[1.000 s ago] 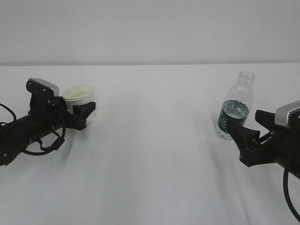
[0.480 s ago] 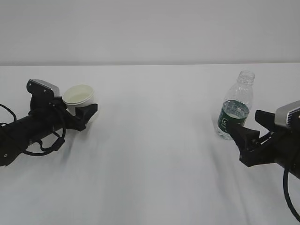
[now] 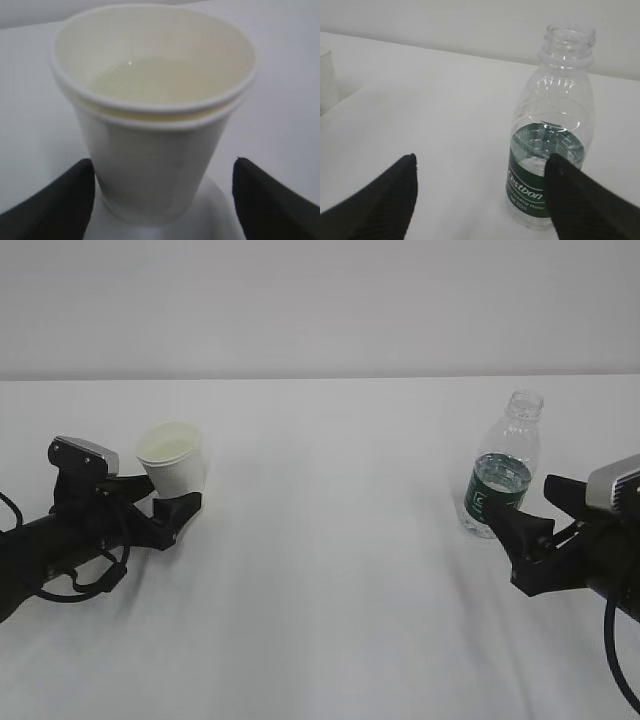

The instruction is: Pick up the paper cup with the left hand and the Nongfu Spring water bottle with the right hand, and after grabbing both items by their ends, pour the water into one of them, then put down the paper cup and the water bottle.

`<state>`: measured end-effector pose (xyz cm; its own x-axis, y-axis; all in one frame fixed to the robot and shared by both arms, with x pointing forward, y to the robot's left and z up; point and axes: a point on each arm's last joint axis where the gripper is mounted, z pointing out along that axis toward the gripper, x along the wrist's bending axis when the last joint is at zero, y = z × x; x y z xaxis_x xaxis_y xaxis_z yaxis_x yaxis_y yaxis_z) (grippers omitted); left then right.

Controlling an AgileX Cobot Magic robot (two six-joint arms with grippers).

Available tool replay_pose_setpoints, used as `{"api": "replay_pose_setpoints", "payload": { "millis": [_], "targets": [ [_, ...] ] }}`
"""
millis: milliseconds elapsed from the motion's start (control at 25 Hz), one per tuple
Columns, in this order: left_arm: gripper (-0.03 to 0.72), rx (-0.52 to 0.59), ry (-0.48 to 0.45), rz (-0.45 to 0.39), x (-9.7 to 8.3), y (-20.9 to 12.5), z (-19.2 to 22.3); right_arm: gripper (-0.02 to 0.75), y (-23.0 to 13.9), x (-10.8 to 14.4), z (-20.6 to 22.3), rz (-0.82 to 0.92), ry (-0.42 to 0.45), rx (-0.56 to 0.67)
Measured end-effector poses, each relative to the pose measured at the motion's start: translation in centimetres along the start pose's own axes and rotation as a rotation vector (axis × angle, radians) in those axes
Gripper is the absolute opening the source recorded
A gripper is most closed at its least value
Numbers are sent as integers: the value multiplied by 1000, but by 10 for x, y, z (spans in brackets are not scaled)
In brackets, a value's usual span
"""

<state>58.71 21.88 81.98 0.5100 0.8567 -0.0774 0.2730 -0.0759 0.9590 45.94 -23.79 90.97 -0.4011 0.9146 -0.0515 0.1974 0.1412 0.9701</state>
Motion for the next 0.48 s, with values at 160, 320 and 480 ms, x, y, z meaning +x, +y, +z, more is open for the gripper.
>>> {"api": "replay_pose_setpoints", "payload": {
  "millis": [160, 320, 480],
  "targets": [
    [622, -7, 26, -10, -3, 9, -12, 588, -4, 1, -4, 6, -2, 17],
    [620, -47, 54, -9, -5, 29, -26, 588, -13, 3, -14, 29, -10, 63],
    [614, -63, 71, -12, -9, 39, -39, 588, -20, 6, -24, 50, -9, 97]
  ]
}}
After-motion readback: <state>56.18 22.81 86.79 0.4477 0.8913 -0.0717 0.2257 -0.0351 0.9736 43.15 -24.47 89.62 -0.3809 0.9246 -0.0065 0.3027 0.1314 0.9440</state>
